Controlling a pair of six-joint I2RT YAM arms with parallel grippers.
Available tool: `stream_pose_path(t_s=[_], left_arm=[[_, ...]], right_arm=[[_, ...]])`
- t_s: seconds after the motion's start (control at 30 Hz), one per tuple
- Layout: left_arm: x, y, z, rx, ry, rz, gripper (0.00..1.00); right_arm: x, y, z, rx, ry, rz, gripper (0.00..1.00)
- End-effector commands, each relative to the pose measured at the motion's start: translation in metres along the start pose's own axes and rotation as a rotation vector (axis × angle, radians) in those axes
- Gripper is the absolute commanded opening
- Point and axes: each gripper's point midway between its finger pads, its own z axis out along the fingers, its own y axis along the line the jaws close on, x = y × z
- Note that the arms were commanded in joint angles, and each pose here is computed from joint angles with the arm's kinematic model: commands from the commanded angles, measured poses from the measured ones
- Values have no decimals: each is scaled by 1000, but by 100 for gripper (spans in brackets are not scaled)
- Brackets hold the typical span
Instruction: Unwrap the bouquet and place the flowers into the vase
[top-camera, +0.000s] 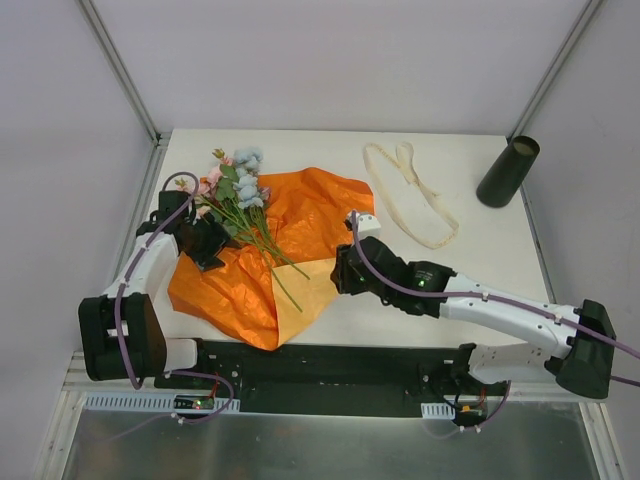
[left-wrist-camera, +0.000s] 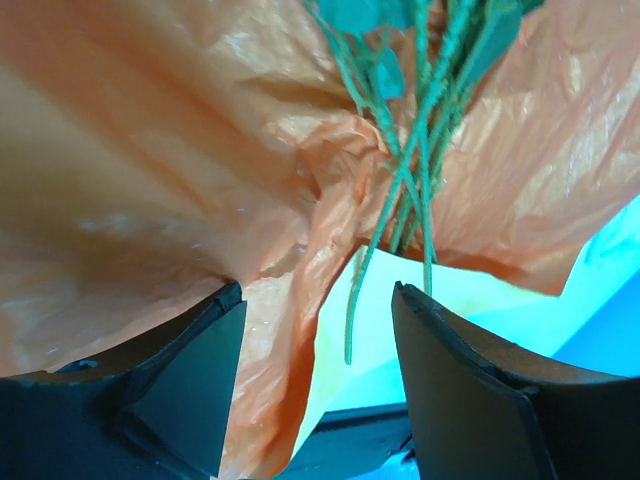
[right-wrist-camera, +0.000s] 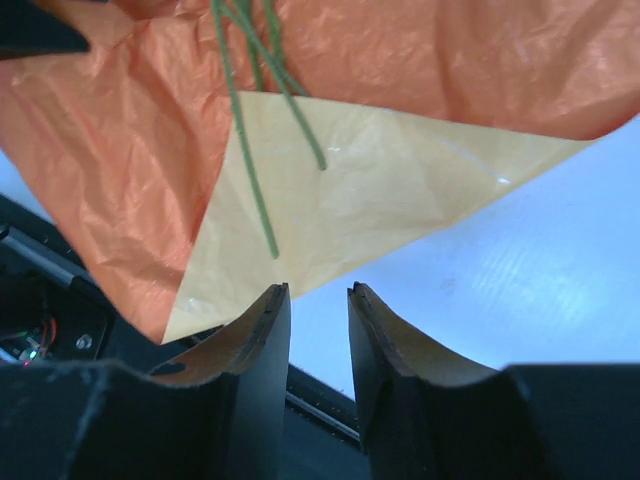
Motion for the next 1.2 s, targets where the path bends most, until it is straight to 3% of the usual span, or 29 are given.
stream_pose_path(t_s=[0.0, 0.37, 0.7, 0.87, 1.17], left_arm=[[16, -22, 2, 136, 81, 103, 62], [65, -32, 16, 159, 267, 147, 63], [85, -12, 26, 71, 298, 109, 66], [83, 3, 32, 4, 255, 84, 67], [81, 7, 44, -41, 289, 57, 68]], right_arm=[[-30, -24, -13, 59, -17, -20, 37], [-68, -72, 14, 17, 65, -33, 48], [-94, -49, 71, -151, 224, -148, 61], [-91, -50, 101, -240, 319, -144, 62], [-57, -48, 137, -416, 496, -113, 62]])
